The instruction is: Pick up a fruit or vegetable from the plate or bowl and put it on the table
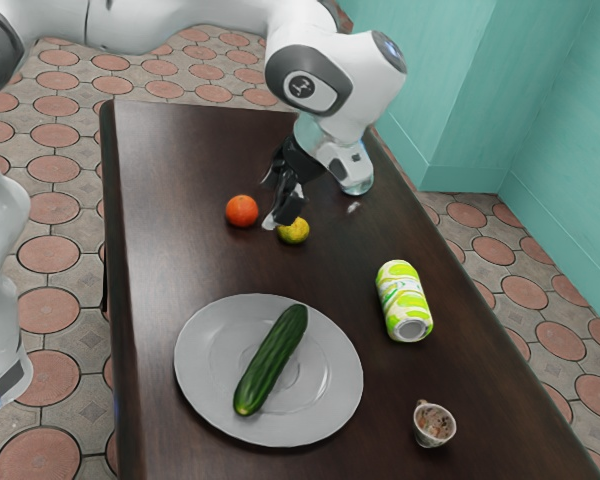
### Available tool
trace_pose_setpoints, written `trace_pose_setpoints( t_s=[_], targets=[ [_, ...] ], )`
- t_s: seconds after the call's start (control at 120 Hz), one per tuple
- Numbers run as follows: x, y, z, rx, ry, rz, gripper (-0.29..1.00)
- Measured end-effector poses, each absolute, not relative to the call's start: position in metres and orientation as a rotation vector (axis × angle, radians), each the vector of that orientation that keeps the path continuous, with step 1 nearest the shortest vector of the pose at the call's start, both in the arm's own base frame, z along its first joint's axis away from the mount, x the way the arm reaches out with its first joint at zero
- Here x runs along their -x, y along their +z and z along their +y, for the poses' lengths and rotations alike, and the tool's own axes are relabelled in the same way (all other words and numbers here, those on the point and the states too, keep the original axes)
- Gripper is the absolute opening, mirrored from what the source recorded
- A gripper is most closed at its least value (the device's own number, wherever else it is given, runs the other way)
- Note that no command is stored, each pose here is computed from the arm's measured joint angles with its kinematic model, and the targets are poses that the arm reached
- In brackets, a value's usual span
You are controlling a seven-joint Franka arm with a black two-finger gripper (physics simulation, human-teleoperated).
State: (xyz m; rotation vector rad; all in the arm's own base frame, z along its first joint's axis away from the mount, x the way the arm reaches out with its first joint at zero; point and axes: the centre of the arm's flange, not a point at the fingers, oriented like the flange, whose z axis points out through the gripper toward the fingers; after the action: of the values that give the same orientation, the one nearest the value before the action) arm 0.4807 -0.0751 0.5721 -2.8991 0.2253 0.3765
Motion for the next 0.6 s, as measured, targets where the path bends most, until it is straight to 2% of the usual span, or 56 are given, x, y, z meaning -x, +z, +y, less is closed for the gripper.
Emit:
trace_pose_setpoints(
  t_s=[0.2, 0.35, 0.6],
  targets=[
    [-0.496, 0.572, -0.111, 2.936, 0.117, 0.242, 0.7],
    [-0.462, 0.545, -0.218, 3.031, 0.106, 0.08, 0.7],
    [-0.455, 0.494, -0.222, 3.043, 0.167, -0.601, 0.7]
  ],
)
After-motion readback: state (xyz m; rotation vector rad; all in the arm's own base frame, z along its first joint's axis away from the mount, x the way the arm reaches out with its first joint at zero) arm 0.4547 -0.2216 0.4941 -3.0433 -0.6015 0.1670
